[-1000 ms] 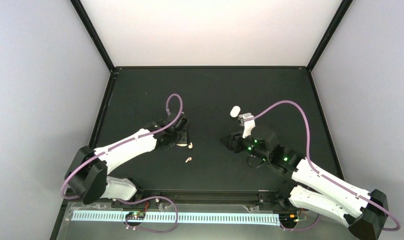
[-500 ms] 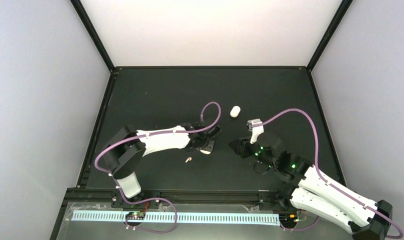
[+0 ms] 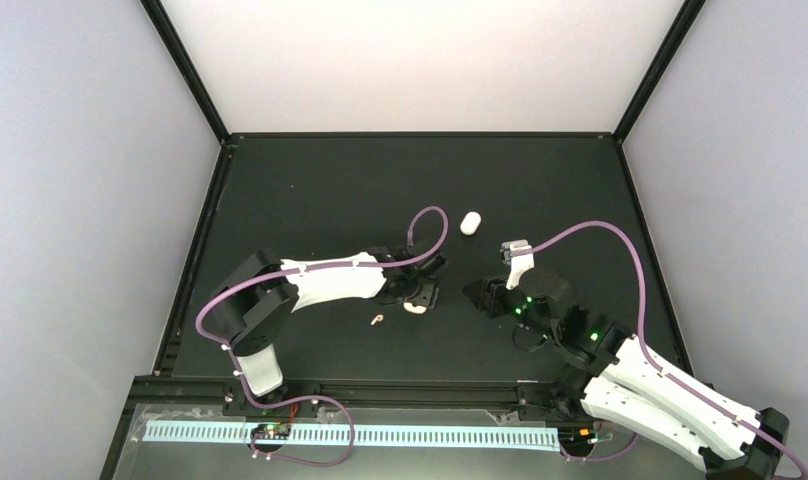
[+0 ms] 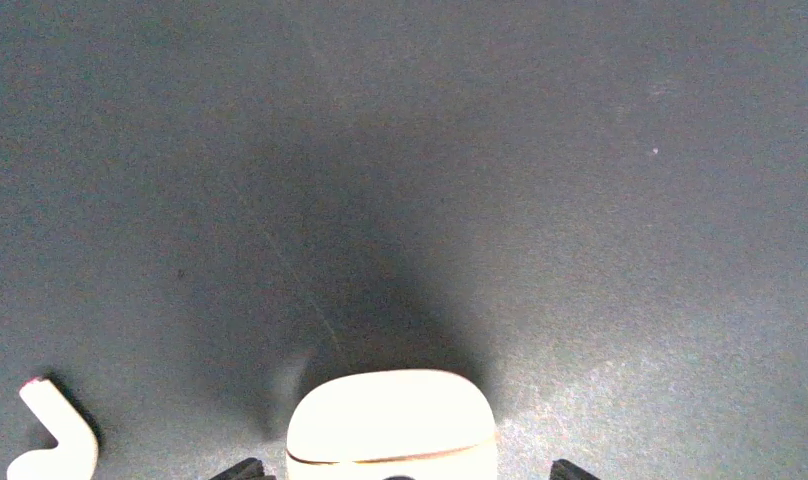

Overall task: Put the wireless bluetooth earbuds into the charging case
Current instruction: Pick up the charging case at the center of the board.

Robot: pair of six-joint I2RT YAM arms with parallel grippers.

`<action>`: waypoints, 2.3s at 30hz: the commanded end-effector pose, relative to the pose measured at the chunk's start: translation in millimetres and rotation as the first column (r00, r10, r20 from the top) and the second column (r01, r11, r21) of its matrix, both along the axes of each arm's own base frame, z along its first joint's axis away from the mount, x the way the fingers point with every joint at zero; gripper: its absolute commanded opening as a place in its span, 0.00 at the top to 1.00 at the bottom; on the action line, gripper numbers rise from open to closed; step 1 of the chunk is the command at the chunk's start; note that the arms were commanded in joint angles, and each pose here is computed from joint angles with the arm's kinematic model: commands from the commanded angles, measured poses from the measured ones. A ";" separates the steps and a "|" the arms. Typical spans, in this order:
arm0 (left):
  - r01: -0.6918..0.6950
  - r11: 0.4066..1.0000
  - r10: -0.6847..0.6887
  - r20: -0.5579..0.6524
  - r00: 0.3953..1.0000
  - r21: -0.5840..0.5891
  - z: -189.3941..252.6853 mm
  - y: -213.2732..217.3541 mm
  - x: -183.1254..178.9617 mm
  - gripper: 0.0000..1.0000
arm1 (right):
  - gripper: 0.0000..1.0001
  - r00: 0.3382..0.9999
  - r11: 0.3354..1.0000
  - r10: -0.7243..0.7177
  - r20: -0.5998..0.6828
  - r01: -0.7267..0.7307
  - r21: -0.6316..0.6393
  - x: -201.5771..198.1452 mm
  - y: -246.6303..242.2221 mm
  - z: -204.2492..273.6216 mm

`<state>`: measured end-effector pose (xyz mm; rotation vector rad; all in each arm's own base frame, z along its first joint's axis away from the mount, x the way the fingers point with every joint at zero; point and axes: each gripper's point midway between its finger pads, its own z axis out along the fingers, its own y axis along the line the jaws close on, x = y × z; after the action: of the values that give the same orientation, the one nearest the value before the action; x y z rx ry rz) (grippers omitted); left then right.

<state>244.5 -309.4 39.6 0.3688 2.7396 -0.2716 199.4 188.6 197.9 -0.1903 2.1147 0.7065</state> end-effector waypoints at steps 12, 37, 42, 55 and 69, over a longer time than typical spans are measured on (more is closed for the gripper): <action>-0.016 0.992 0.047 0.257 0.965 -0.123 113.8 76.5 -25.1 0.01 | 0.40 0.985 0.986 0.151 -0.088 -0.157 -0.056 2.9 43.7 -29.4; 0.168 0.984 -0.078 0.712 0.697 -0.057 213.4 159.9 -45.7 0.01 | 0.30 0.901 0.845 0.344 -0.263 -0.419 -0.332 60.5 157.8 -132.1; 0.186 0.981 -0.088 0.725 0.683 -0.057 214.8 155.6 -44.6 0.01 | 0.30 0.862 0.812 0.401 -0.310 -0.491 -0.315 50.7 164.5 -143.5; 0.194 0.981 -0.114 0.721 0.684 -0.029 210.5 149.8 -40.5 0.01 | 0.33 0.804 0.786 0.471 -0.364 -0.569 -0.240 11.5 149.4 -143.2; 0.186 0.982 -0.118 0.714 0.690 -0.017 207.2 150.7 -39.4 0.01 | 0.34 0.845 0.716 0.383 -0.373 -0.526 -0.459 20.5 144.2 -163.8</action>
<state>201.8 -160.7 245.6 0.5504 1.9264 -0.2546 218.2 338.2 41.5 -0.9870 2.5089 0.5359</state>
